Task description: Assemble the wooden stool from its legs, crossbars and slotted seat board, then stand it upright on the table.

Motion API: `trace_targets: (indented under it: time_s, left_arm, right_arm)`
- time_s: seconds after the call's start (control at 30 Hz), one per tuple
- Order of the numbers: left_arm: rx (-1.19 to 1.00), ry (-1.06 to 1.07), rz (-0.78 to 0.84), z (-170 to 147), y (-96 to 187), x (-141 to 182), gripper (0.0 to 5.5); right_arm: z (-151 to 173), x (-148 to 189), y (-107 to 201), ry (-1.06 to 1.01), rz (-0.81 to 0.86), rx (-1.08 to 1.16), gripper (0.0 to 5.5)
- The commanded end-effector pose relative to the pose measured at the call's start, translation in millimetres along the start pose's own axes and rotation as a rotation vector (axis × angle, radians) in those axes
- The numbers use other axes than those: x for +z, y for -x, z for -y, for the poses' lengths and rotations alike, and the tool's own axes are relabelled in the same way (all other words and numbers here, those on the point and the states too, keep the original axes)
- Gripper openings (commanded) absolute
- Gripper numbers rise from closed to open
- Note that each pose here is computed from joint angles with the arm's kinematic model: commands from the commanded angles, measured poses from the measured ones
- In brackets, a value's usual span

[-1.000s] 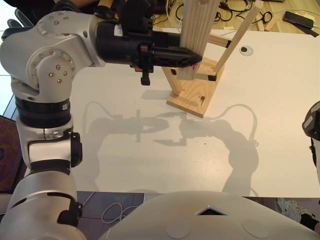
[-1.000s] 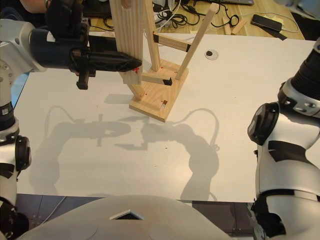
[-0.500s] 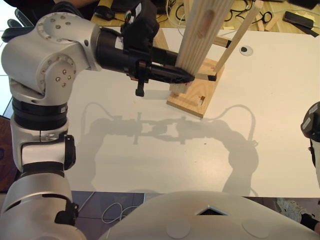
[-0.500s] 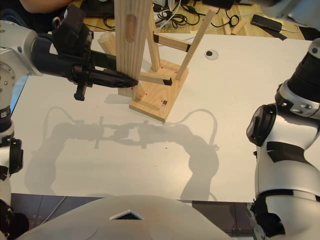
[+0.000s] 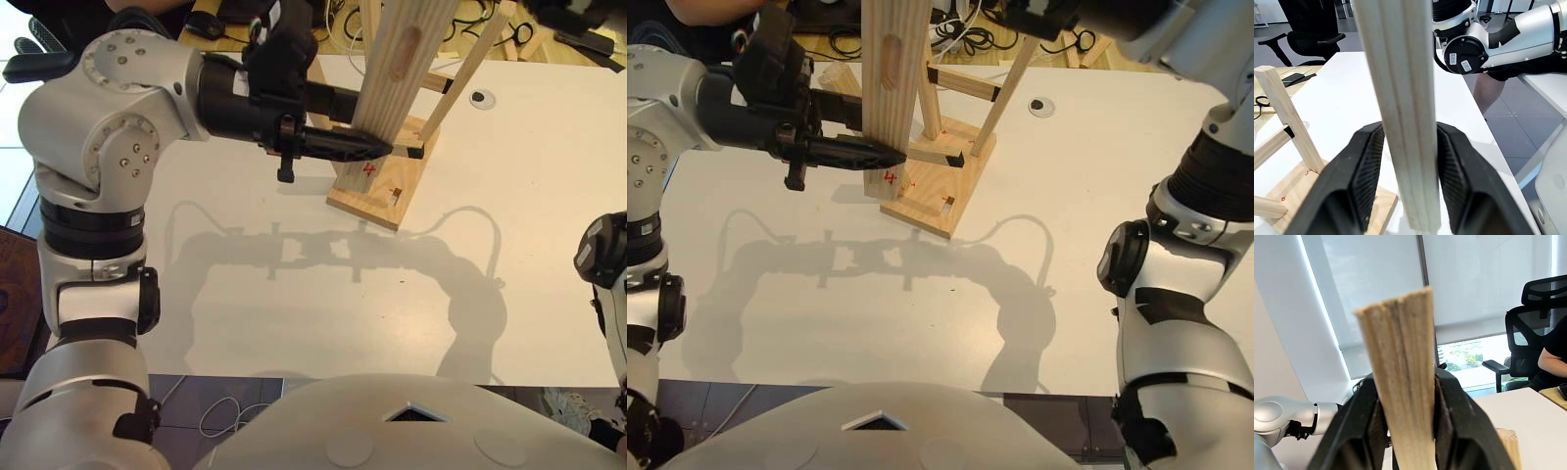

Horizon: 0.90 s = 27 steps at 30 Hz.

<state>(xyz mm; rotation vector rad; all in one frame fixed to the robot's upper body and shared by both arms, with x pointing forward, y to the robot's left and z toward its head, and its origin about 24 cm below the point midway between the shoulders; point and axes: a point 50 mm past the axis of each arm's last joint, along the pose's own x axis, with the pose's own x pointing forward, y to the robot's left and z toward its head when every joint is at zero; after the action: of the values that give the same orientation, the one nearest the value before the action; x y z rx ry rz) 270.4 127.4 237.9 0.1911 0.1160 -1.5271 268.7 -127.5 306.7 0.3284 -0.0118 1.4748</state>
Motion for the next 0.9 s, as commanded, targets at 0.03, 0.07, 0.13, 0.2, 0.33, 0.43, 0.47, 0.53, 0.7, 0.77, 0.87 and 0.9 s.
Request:
trace_targets:
  time_s: [0.03, 0.07, 0.13, 0.2, 0.33, 0.43, 0.47, 0.53, 0.7, 0.77, 0.87, 0.9]
  left_arm:
    - [0.105, -0.011, 0.058, -6, 12, 10, 2.33]
    - [0.131, -0.017, 0.078, -7, 14, 12, 2.53]
    - [0.234, -0.016, 0.134, -11, 27, 16, 2.80]
    - [0.342, -0.012, 0.183, -16, 44, 18, 2.84]
    - [0.699, 0.027, 0.395, -46, 83, 24, 2.84]
    - [0.981, 0.107, 0.468, -78, 92, 3, 2.84]
    - [1.051, 0.129, 0.445, -88, 88, -10, 2.84]
    - [1.141, 0.128, 0.321, -100, 74, -40, 2.84]
    - [1.027, 0.191, 0.214, -94, 21, -91, 2.84]
    - [0.950, 0.210, 0.197, -86, 7, -100, 2.84]
    - [0.856, 0.222, 0.177, -73, -2, -105, 2.84]
    - [0.823, 0.227, 0.176, -68, -2, -105, 2.84]
  right_arm:
    - [2, 1, 12, 0.035, 0.055, -0.070, 1.06]
    - [3, 4, 16, 0.043, 0.076, -0.095, 1.04]
    - [6, 11, 28, 0.073, 0.126, -0.164, 1.02]
    - [6, 17, 40, 0.100, 0.165, -0.228, 1.02]
    - [7, 25, 64, 0.130, 0.259, -0.358, 1.02]
    - [11, 28, 72, 0.150, 0.326, -0.440, 1.02]
    - [13, 27, 74, 0.160, 0.339, -0.478, 1.02]
    - [21, 20, 76, 0.174, 0.341, -0.549, 1.02]
    - [33, -17, 84, 0.184, 0.233, -0.689, 1.01]
    - [33, -30, 90, 0.157, 0.206, -0.717, 1.01]
    - [32, -43, 98, 0.117, 0.190, -0.747, 1.01]
    - [33, -48, 103, 0.104, 0.179, -0.771, 1.01]
